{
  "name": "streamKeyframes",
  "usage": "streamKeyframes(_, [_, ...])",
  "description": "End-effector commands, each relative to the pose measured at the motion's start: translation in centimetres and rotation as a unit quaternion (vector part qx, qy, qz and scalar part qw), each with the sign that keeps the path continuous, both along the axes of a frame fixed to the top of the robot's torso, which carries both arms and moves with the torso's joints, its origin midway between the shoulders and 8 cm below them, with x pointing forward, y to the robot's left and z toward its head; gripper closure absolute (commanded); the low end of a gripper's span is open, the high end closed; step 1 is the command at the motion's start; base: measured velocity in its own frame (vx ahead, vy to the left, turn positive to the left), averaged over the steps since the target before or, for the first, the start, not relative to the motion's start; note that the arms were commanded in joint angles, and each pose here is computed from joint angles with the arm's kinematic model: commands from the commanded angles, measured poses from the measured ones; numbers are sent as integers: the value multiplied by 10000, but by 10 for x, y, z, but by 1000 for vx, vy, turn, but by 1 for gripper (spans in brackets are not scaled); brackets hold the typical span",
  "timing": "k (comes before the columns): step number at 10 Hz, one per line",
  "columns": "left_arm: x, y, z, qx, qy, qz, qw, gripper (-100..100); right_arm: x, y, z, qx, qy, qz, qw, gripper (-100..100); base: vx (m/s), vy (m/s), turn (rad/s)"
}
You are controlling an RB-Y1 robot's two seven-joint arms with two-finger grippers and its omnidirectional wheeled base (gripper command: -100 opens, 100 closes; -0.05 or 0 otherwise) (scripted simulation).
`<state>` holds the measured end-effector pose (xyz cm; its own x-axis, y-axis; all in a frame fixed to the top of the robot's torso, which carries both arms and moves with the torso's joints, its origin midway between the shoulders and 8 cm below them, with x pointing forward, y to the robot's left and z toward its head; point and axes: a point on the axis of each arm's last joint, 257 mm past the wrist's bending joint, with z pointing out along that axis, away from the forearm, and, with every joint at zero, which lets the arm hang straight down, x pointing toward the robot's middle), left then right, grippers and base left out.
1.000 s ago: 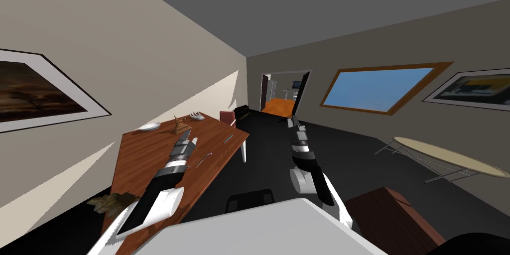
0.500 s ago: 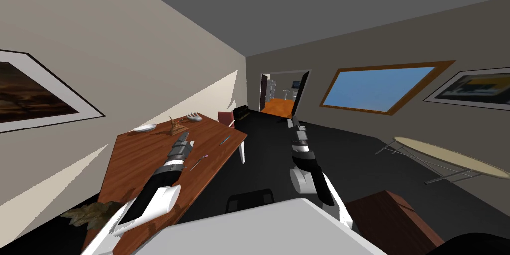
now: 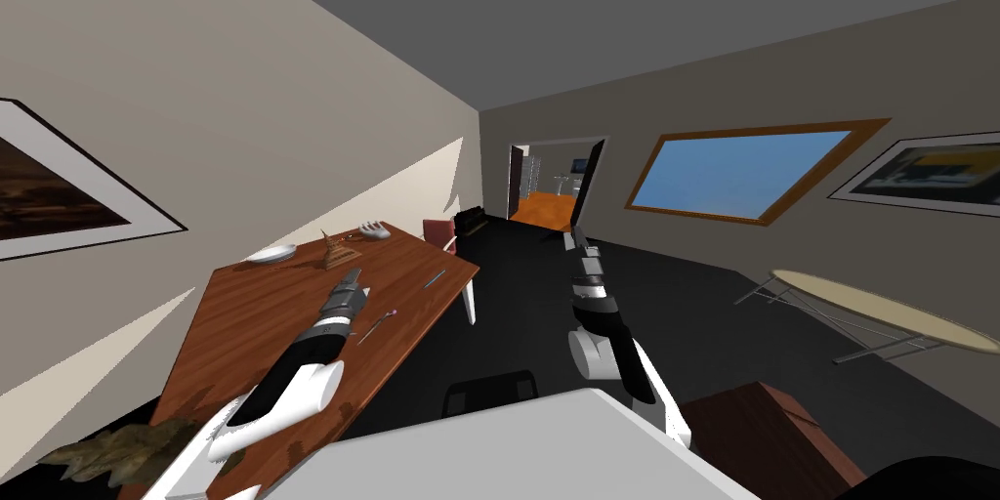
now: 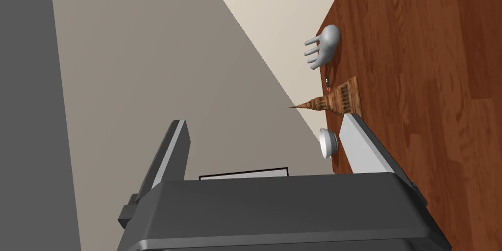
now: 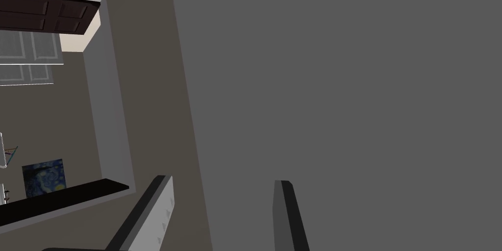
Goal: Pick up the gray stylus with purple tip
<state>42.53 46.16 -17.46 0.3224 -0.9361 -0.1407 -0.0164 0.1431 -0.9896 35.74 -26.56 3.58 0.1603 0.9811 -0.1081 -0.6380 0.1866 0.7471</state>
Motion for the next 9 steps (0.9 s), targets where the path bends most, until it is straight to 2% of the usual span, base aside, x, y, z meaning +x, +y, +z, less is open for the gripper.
streamKeyframes(1, [-2, 19, -17, -122, 259, 194, 9994, -100, 0, 0, 0, 0, 0, 0, 10000, 0, 42, -51, -11])
streamKeyframes(2, [-3, 19, -20, -140, 308, 207, 9992, -100, 0, 0, 0, 0, 0, 0, 10000, 0, 36, -51, -7])
streamKeyframes(3, [-5, 36, -34, -264, 523, 376, 9976, -100, 0, 0, 0, 0, 0, 0, 10000, 0, 51, -66, -17])
streamKeyframes(4, [-6, 36, -36, -277, 556, 385, 9973, -100, 0, 0, 0, 0, 0, 0, 10000, 0, 39, -54, 1])
streamKeyframes(5, [-9, 51, -48, -396, 711, 537, 9952, -100, 0, 0, 0, 0, 0, 0, 10000, 0, 37, -58, -14])
streamKeyframes(6, [-10, 52, -53, -431, 802, 561, 9943, -100, 0, 0, 0, 0, 0, 0, 10000, 0, 34, -44, -4])
streamKeyframes(7, [-14, 67, -67, -575, 974, 717, 9910, -100, 0, 0, 0, 0, 0, 0, 10000, 0, 60, -48, -18])
streamKeyframes(8, [-15, 67, -70, -603, 1046, 736, 9900, -100, 0, 0, 0, 0, 0, 0, 10000, 0, 47, -37, -4])
streamKeyframes(9, [-20, 81, -86, -771, 1240, 895, 9852, -100, 0, 0, 0, 0, 0, 0, 10000, 0, 55, -37, -15])
